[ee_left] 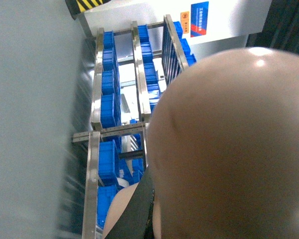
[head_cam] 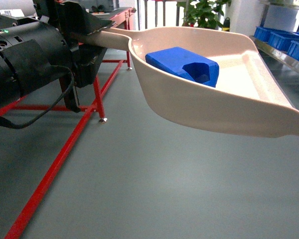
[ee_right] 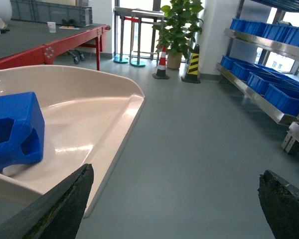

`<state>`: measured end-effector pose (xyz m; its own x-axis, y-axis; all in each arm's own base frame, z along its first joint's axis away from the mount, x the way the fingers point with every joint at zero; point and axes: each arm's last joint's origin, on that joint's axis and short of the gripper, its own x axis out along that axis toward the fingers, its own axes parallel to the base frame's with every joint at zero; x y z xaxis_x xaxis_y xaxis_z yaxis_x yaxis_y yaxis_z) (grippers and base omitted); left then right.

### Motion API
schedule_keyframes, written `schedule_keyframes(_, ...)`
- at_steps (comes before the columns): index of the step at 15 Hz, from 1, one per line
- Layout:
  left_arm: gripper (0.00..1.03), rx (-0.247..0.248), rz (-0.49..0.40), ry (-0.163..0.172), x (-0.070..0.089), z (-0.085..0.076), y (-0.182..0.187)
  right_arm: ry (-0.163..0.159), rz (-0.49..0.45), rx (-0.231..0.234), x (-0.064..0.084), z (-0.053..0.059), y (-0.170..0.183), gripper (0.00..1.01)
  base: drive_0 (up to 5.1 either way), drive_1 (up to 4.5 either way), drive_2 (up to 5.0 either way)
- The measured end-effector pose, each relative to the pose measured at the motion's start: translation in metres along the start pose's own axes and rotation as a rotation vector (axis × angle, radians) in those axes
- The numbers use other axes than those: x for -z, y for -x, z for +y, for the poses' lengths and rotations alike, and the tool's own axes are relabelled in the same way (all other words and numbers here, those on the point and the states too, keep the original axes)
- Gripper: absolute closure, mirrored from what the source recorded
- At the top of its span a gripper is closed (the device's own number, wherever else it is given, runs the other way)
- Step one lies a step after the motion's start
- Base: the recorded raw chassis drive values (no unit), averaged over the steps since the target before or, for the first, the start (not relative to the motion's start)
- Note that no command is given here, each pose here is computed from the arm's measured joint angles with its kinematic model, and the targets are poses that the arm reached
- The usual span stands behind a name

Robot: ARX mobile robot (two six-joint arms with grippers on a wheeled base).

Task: Place part in tray to right shelf

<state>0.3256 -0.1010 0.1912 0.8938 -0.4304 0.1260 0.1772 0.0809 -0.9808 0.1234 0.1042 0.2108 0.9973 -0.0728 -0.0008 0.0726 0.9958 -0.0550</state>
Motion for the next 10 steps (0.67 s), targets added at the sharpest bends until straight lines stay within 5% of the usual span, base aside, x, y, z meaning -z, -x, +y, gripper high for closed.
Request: schedule_keyframes(10, 0.87, 0.006, 0.0, -0.001, 0.0001, -0.0005, 0.0001, -0.001, -0.001, 0.003, -0.0002, -0.0002, 0.0001, 0.03, 0.0, 4.26, -4.2)
